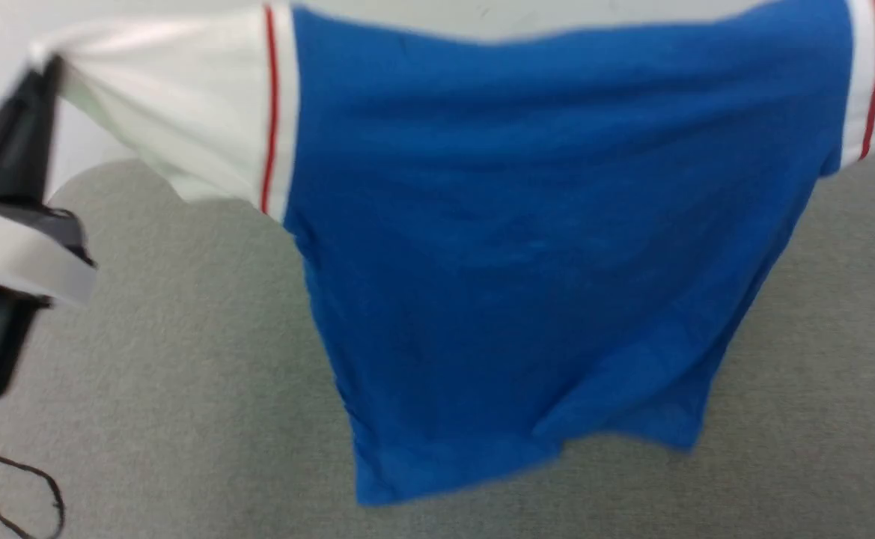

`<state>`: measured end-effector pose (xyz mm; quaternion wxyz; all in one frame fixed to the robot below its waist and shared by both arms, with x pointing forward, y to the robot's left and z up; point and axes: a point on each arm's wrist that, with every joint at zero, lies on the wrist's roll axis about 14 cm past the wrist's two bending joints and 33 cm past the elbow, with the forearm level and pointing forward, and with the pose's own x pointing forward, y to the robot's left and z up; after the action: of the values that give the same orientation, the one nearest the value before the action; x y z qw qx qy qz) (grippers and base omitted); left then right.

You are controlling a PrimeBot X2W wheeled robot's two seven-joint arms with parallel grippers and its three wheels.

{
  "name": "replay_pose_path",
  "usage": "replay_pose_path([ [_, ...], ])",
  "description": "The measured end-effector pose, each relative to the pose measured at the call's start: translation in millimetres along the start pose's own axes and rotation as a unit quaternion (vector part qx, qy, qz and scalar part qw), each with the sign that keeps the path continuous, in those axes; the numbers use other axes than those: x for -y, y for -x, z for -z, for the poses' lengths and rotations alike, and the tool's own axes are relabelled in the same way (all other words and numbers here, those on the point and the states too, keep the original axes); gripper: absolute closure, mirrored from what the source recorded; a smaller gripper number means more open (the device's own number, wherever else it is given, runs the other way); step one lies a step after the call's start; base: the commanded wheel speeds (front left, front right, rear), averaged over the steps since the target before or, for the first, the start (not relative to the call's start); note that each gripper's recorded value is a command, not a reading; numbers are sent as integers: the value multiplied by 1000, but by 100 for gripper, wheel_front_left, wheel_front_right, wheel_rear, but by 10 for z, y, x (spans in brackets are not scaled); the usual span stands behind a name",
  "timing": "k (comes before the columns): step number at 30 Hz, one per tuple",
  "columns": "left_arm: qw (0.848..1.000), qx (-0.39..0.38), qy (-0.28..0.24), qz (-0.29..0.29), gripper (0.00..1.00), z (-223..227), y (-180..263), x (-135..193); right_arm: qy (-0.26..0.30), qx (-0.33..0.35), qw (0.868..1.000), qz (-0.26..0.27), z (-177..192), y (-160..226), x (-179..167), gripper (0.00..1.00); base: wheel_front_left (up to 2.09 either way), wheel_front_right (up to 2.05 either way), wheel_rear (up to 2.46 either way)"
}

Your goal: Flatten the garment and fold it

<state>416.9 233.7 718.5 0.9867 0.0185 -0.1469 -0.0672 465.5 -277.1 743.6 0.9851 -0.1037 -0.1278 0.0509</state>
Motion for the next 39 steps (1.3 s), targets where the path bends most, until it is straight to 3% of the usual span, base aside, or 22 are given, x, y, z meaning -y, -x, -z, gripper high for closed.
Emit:
replay_pose_path([
  [8,994,112,-6,-5,100,-721,-54,-34,8,55,998,38,-534,226,291,100,0,0,0],
  [14,994,112,0,3,100,-732,-353,-45,-8,81,996,44,-699,-9,336,100,0,0,0],
  [27,998,3,-12,54,100,219,-1797,127,-18,37,997,66,-85,-1165,405,100,0,0,0],
  [30,997,37,-29,56,100,228,-2133,149,-8,28,997,74,128,-1409,409,100,0,0,0],
  [39,992,126,-4,11,100,356,-2763,-1,-38,76,989,120,393,-1900,561,100,0,0,0],
])
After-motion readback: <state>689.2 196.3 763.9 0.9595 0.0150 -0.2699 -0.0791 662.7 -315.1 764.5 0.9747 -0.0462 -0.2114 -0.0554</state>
